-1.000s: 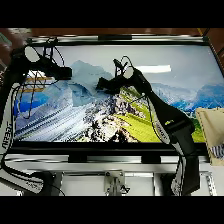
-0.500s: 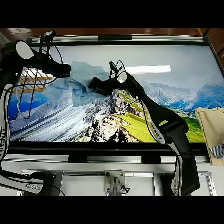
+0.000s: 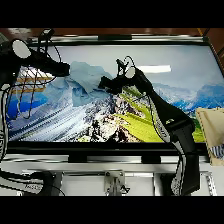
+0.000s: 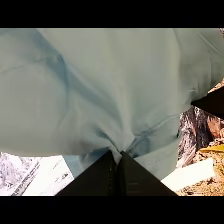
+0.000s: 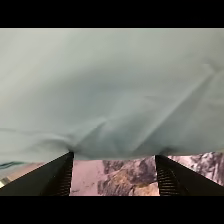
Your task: Fold the shirts.
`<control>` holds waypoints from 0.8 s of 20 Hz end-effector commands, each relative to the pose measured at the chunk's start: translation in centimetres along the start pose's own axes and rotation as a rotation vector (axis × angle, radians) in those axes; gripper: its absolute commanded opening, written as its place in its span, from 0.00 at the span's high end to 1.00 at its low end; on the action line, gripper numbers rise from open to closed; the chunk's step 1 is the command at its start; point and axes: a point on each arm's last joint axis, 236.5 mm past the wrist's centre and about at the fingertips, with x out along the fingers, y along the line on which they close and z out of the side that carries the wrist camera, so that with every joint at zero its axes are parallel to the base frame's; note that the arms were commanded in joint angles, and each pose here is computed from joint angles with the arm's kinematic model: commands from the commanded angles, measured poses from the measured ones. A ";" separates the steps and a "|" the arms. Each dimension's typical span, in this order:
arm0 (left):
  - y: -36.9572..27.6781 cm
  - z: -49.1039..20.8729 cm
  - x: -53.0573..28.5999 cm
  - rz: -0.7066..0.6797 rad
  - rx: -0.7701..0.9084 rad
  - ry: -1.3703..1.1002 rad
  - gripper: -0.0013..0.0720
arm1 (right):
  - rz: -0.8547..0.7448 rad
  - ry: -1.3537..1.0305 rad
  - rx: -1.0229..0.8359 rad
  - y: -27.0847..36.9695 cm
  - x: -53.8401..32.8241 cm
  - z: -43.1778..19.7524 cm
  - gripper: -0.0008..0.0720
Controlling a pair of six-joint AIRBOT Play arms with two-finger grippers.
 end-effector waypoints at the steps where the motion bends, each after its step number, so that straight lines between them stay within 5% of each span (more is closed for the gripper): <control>1: -1.2 0.5 -0.7 -0.044 0.004 -0.024 0.91 | -0.018 -0.022 0.017 -1.0 1.1 0.4 0.13; 2: -1.7 0.7 -1.1 -0.062 0.011 -0.033 0.91 | -0.016 -0.025 -0.008 -0.7 1.2 0.3 0.25; 5: -2.3 1.0 -2.1 -0.074 0.013 -0.055 0.91 | 0.059 -0.003 0.000 1.7 0.3 -0.2 0.84; 16: -8.5 2.7 -11.5 -0.114 0.166 -0.234 0.91 | 0.085 -0.055 -0.326 11.2 -12.9 -1.5 0.88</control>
